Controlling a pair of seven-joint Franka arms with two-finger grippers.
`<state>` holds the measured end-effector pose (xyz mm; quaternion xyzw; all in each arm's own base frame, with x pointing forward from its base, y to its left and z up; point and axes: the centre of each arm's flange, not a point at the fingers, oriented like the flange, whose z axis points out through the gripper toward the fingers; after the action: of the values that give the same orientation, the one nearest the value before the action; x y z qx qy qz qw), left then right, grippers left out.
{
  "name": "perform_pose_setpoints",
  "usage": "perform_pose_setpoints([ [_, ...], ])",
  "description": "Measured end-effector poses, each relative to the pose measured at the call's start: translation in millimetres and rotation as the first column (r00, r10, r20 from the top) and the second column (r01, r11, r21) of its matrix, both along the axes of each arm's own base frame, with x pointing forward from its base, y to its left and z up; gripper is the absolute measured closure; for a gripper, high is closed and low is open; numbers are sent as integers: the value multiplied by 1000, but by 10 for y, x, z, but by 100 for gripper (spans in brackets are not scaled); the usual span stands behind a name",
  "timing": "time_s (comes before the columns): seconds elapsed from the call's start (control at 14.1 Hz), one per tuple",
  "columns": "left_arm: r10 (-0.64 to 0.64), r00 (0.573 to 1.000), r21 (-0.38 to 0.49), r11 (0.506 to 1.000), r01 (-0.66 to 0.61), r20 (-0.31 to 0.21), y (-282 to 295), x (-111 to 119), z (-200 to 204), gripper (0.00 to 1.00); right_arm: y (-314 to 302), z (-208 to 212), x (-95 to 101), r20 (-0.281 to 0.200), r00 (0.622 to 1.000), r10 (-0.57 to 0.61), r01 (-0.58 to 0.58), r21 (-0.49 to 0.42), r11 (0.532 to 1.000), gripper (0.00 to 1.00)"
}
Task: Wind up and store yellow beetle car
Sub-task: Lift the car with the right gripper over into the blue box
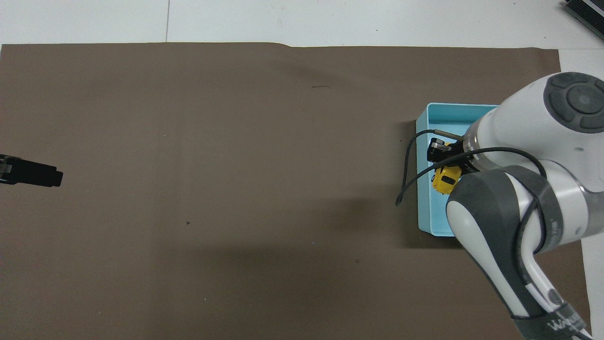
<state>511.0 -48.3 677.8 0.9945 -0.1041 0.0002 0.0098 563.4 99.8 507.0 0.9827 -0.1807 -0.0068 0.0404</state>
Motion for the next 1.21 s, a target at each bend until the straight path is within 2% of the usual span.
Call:
perform_pose_setpoints([
  [0.35,0,1000,0,1000,0,0,0,0,0,0,-486,-78,-10,-6,995,101,-101,4,995,51],
  [0.78,0,1000,0,1000,0,0,0,0,0,0,-1282,-385,-180,78,977,200,-199,-15,980,51],
  [0.92,0,1000,0,1000,0,0,0,0,0,0,-1348,-527,-247,123,967,221,-219,-30,975,51],
  [1.21,0,1000,0,1000,0,0,0,0,0,0,-1323,-727,-314,171,954,248,-244,-44,969,51],
])
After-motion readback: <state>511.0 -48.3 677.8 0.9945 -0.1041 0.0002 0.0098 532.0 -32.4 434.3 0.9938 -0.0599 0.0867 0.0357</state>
